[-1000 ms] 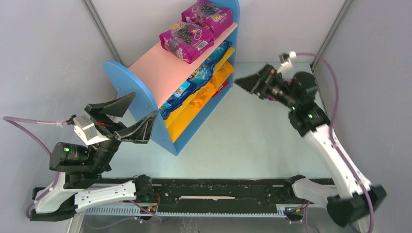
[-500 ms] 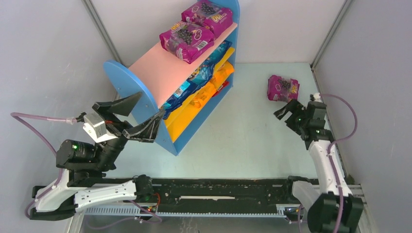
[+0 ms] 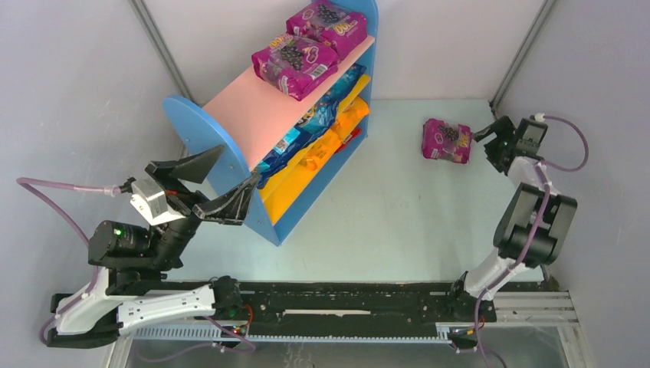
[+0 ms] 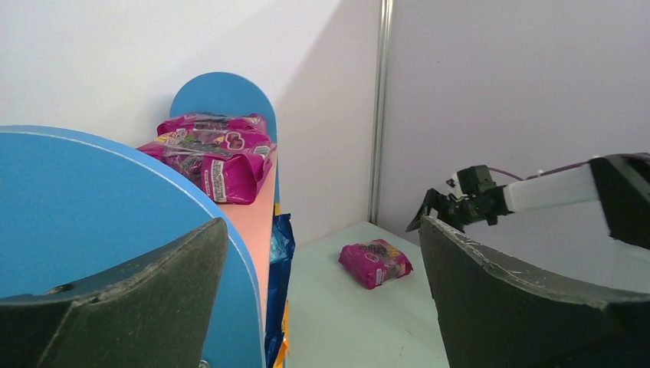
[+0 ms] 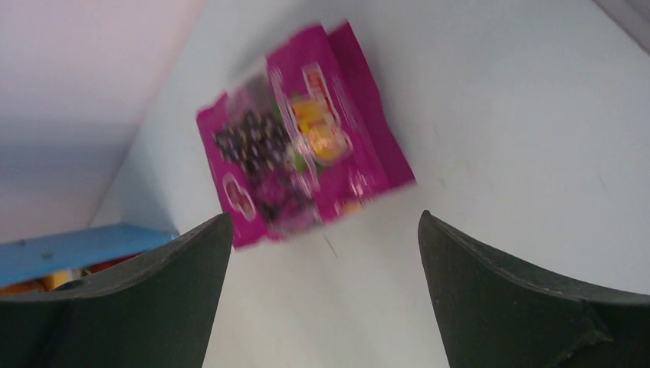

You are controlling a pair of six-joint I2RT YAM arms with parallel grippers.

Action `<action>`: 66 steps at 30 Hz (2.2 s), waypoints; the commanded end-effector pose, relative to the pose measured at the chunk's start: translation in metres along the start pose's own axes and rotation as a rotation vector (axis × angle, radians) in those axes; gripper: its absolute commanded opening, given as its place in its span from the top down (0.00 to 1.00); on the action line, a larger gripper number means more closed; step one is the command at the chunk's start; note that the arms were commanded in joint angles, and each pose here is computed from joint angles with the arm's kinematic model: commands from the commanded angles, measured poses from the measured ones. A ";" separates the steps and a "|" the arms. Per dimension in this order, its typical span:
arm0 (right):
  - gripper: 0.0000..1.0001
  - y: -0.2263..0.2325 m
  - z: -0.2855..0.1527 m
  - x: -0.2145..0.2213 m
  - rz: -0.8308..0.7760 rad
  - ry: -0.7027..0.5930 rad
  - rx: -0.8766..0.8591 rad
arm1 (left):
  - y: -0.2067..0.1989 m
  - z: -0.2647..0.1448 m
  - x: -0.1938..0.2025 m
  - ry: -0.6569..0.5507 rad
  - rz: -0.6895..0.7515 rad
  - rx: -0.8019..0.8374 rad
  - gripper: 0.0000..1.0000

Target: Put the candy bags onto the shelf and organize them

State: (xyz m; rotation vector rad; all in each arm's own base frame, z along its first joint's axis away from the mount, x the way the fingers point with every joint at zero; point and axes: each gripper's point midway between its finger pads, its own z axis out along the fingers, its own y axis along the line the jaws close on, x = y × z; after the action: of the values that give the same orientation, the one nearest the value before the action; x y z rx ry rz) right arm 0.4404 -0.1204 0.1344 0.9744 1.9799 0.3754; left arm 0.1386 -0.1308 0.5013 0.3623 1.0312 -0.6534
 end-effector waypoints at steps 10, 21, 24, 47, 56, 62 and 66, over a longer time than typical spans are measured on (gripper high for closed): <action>0.05 0.001 0.109 -0.017 0.009 0.169 -0.072 | -0.005 0.005 0.011 0.015 0.024 0.006 0.00; 0.12 0.059 0.078 0.053 0.152 0.323 -0.322 | -0.007 0.008 0.017 0.029 0.035 0.005 0.00; 0.12 0.070 0.062 0.080 0.154 0.363 -0.352 | -0.007 0.007 0.015 0.024 0.031 0.007 0.00; 0.08 0.040 0.096 0.085 0.347 0.292 -0.314 | -0.007 0.009 0.020 0.037 0.047 0.000 0.00; 0.49 0.073 0.086 0.072 0.308 0.253 -0.431 | -0.007 0.009 0.020 0.037 0.046 0.001 0.00; 0.67 0.096 0.051 0.058 0.280 0.239 -0.498 | -0.008 0.008 0.016 0.027 0.031 0.011 0.00; 0.71 0.109 0.015 0.052 0.290 0.232 -0.564 | -0.009 0.007 0.014 0.020 0.022 0.016 0.00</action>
State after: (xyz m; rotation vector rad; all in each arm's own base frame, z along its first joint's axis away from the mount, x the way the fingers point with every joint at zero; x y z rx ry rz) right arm 0.5029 -0.0220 0.0932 1.0256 1.8682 1.1032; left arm 0.1428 -0.1409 0.4931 0.3904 1.0505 -0.6300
